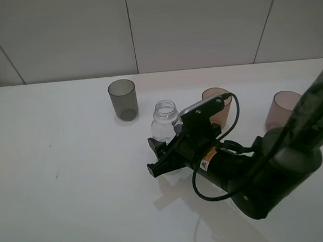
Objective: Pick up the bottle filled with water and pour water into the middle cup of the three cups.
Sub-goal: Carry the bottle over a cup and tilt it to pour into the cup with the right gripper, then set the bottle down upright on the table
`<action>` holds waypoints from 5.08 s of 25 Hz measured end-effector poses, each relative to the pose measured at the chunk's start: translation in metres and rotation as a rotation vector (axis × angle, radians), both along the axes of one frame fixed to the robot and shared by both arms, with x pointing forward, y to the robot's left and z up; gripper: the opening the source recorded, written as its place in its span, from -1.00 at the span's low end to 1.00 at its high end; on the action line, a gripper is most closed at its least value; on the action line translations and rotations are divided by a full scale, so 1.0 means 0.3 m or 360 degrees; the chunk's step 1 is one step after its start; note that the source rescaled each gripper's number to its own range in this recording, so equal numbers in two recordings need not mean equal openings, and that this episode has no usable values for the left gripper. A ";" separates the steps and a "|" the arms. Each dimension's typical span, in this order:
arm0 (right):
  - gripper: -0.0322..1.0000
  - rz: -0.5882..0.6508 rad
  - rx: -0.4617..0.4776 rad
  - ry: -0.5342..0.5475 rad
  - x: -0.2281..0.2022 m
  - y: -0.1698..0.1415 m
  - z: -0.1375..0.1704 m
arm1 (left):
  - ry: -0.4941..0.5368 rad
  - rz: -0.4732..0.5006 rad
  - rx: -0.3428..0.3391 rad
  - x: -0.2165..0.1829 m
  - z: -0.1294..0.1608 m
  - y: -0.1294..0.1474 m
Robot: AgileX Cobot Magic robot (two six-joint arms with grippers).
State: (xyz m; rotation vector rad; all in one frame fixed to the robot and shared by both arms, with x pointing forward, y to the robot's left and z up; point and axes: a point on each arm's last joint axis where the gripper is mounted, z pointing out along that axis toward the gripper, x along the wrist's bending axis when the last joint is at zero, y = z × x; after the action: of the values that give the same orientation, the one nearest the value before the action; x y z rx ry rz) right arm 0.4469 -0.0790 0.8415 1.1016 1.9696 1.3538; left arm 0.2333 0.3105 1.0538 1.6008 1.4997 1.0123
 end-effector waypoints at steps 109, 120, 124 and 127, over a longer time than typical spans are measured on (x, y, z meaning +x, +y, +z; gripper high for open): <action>-0.88 0.0502 -0.2434 -0.0760 0.389 -0.490 0.311 | 0.0000 0.0000 0.0000 0.000 0.000 0.000; -0.88 0.0558 -0.2525 -0.0818 0.386 -0.471 0.314 | 0.0000 0.0000 0.0000 0.000 0.000 0.000; -0.88 0.0526 -0.2542 -0.0834 0.389 -0.474 0.319 | 0.0000 0.0000 0.0000 0.000 0.000 0.000; -0.88 0.0542 -0.2587 -0.0849 0.390 -0.475 0.321 | 0.0000 0.0000 0.0000 0.000 0.000 0.000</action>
State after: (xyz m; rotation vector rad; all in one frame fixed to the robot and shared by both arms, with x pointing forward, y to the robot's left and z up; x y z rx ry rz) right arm 0.5638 -0.2215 0.9378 -0.3422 1.9497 -0.1516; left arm 0.2333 0.3105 1.0538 1.6008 1.4997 1.0123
